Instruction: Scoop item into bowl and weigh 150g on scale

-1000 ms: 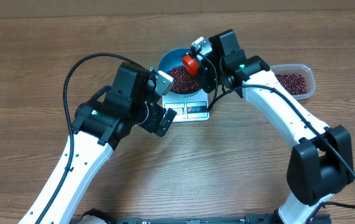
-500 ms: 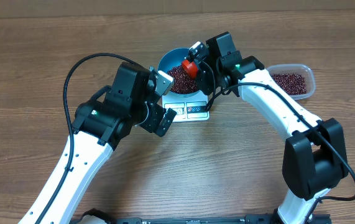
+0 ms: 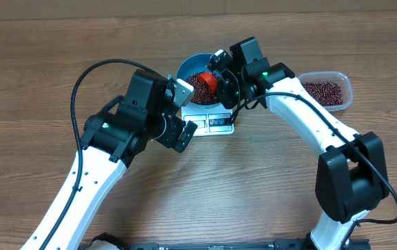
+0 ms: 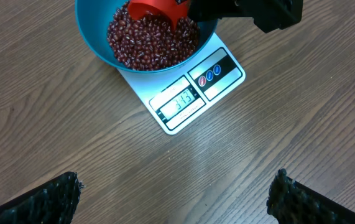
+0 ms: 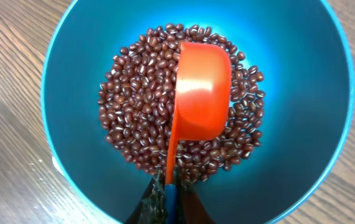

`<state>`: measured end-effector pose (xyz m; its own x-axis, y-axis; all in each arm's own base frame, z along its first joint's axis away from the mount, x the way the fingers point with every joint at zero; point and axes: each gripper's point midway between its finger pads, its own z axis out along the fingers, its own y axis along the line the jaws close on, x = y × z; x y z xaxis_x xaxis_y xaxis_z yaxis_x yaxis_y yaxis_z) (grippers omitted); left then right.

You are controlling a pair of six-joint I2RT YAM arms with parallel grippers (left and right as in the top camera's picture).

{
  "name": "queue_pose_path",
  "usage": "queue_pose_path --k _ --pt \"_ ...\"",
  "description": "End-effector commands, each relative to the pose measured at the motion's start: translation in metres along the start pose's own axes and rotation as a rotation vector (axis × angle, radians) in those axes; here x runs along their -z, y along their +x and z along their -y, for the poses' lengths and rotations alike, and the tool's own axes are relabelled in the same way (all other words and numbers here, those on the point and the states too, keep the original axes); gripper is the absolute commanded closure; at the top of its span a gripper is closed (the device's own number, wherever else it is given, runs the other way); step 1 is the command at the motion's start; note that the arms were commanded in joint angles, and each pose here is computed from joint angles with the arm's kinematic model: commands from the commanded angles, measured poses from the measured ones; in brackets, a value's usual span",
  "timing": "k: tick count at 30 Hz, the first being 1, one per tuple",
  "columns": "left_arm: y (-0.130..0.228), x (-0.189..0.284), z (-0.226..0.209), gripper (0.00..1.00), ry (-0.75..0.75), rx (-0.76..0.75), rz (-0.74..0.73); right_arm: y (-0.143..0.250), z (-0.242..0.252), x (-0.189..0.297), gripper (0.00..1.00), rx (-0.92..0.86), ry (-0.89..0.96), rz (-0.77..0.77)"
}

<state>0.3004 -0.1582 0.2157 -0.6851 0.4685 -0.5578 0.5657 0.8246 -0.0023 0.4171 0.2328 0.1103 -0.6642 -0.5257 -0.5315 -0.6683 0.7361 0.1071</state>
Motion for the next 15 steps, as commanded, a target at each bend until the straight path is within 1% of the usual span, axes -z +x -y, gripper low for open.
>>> queue_pose_path --k 1,4,7,12,15 --pt "0.000 0.002 -0.001 0.00 -0.008 -0.019 0.004 -0.004 -0.004 0.002 0.96 -0.077 -0.080 0.028" --pt "0.000 0.002 -0.001 0.00 -0.008 -0.019 0.004 -0.006 -0.006 0.006 0.96 -0.096 -0.132 0.048" --pt "0.000 0.002 -0.001 0.00 -0.008 -0.019 0.004 -0.007 -0.001 0.009 0.96 -0.160 -0.150 0.056" --pt "0.000 0.002 -0.001 0.00 -0.008 -0.019 0.004 -0.011 -0.004 0.019 0.96 -0.197 -0.271 0.096" --pt "0.000 0.002 -0.001 0.00 -0.008 -0.019 0.004 -0.012 0.000 0.024 0.96 -0.237 -0.311 0.112"
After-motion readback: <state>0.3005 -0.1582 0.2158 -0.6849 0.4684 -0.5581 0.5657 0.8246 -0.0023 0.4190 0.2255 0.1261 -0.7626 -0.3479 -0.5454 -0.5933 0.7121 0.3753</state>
